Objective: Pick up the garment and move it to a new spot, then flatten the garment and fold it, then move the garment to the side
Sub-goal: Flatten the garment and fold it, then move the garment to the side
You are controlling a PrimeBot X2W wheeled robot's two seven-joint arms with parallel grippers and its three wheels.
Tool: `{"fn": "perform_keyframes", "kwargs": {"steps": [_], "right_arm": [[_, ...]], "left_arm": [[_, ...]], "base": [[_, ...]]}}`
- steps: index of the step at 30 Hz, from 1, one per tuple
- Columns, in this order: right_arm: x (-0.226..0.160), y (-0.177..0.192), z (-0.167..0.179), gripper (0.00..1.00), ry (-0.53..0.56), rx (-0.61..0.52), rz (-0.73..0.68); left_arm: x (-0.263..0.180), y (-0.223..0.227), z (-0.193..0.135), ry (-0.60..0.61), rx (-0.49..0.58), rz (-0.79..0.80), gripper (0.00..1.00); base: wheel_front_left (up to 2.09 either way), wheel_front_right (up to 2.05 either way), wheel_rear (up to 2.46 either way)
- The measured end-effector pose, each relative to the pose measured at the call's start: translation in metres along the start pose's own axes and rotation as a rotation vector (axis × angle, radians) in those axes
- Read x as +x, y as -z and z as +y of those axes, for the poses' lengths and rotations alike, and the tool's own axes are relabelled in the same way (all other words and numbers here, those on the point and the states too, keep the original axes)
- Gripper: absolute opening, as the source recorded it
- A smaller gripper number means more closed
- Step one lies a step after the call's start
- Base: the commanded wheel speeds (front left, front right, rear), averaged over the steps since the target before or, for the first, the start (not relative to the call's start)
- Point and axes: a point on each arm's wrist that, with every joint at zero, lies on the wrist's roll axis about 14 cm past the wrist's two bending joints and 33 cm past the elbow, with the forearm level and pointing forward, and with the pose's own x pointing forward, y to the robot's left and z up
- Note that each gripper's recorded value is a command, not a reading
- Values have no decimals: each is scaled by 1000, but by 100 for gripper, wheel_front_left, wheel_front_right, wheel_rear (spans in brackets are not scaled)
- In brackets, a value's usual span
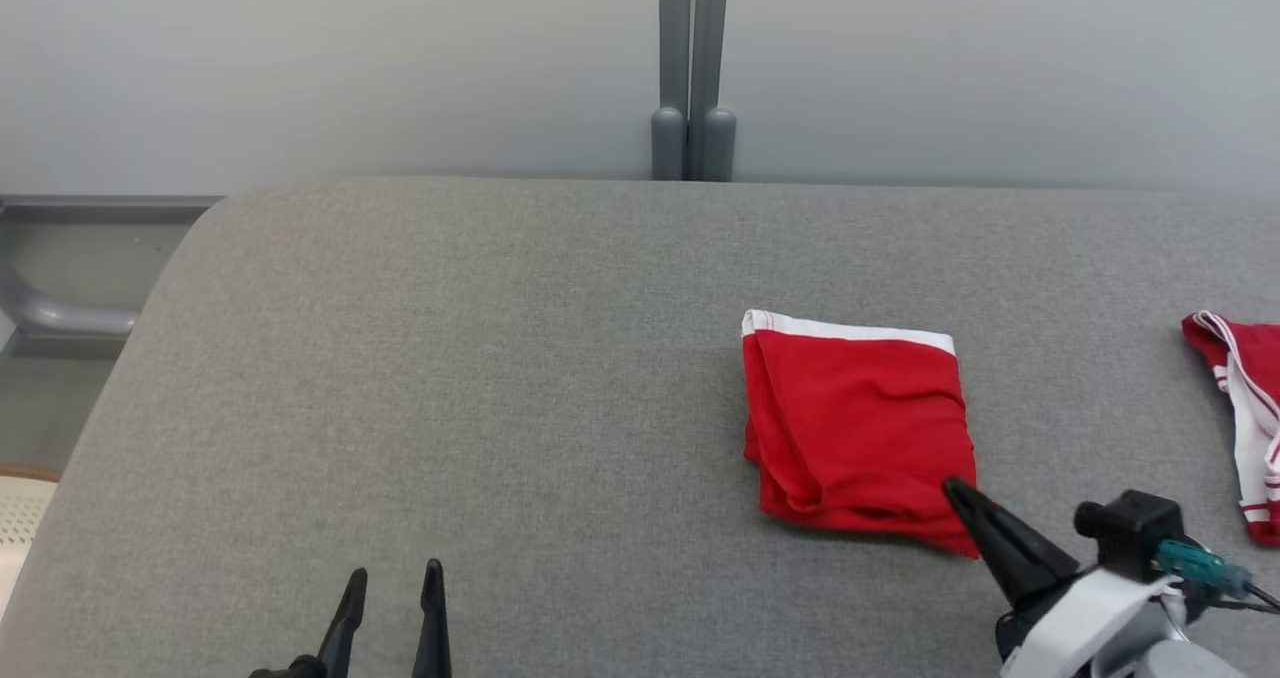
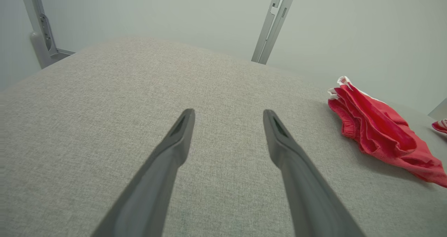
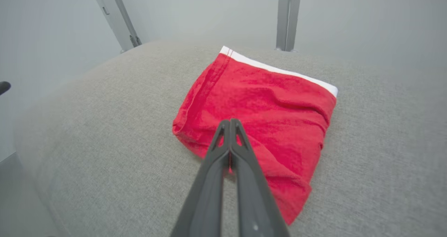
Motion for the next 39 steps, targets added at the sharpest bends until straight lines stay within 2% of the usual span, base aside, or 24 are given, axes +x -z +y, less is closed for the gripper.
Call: {"fn": "perform_keyframes", "kwargs": {"steps": [4, 5, 6, 7, 8, 12, 16, 35, 39], "right_arm": [[-27, -15, -29, 1, 159, -9, -87], [-33, -16, -35, 11, 191, -13, -97], [-40, -17, -41, 30, 227, -16, -109], [-47, -20, -47, 60, 268, -16, -129], [-51, -22, -51, 100, 290, -24, -139], [-71, -21, -69, 100, 399, -43, -153], [-77, -19, -79, 100, 458, -45, -157], [-68, -18, -84, 100, 470, -38, -155], [-69, -11, -85, 100, 485, -8, -145]], "left_arm": [[0, -7, 3, 0, 24, -23, 100], [0, -8, 3, 5, 28, -26, 100], [0, -9, 3, 8, 32, -29, 100], [-1, -9, 4, 8, 37, -30, 100], [-1, -9, 3, 11, 43, -29, 100], [-1, -7, 1, 31, 61, -23, 100], [-1, -8, 0, 35, 61, -23, 100], [-3, -11, 2, 32, 78, -35, 100], [-3, -11, 0, 42, 80, -34, 100]], "base": [[0, 0, 0], [0, 0, 0], [0, 0, 0], [0, 0, 0], [0, 0, 0], [0, 0, 0], [0, 0, 0], [0, 0, 0], [0, 0, 0]]}}
